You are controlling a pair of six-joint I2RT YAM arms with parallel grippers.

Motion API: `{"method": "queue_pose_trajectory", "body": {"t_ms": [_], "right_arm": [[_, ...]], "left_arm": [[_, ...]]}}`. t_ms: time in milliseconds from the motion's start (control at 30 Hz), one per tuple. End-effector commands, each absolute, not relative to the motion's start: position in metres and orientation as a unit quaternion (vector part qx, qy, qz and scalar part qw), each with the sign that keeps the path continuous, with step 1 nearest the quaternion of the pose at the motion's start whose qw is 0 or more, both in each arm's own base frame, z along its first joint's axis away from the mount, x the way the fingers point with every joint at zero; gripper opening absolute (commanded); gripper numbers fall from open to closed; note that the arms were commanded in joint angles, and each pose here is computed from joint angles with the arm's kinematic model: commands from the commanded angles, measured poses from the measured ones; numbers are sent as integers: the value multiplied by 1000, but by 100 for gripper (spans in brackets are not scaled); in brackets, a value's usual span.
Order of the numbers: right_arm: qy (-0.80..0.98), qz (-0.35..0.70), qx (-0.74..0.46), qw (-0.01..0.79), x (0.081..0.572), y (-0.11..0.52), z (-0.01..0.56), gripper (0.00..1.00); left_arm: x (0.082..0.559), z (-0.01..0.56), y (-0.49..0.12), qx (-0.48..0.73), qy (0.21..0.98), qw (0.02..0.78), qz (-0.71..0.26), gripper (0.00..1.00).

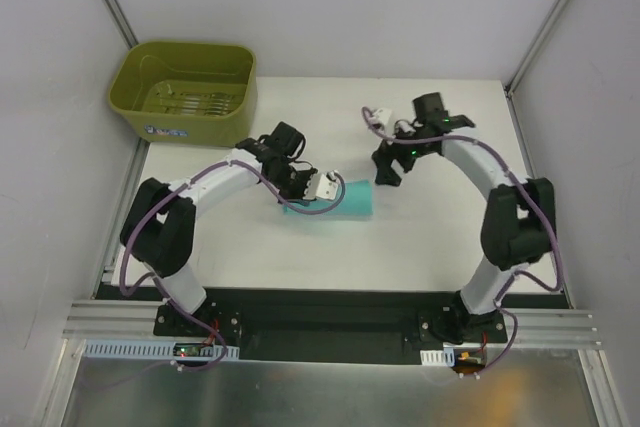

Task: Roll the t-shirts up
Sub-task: Roll the T-shirt to the center of the board.

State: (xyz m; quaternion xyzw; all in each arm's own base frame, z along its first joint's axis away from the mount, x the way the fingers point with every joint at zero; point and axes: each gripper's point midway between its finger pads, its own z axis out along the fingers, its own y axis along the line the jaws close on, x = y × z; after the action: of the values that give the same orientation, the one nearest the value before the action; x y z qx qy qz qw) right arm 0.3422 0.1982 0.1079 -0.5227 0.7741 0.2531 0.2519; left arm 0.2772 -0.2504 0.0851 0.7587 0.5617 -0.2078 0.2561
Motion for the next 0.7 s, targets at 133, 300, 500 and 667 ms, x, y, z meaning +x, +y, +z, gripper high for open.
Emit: {"method": "queue_pose_trajectory", "body": {"t_ms": [133,300,500,667], "right_arm": [[734,132,-468,474,372,167,205,96],[756,337,-504,246,291,216,180,96],[610,178,-645,425,268,216,160,96],[514,122,-702,477,264,229,134,96]], "left_arm": [[254,86,-260,650,652,147,-361,0],[258,81,-264,628,663,126,-388,0],[266,80,-257,577,694,100,-420,0],[278,82,-257,518,718,49,-463,0]]}}
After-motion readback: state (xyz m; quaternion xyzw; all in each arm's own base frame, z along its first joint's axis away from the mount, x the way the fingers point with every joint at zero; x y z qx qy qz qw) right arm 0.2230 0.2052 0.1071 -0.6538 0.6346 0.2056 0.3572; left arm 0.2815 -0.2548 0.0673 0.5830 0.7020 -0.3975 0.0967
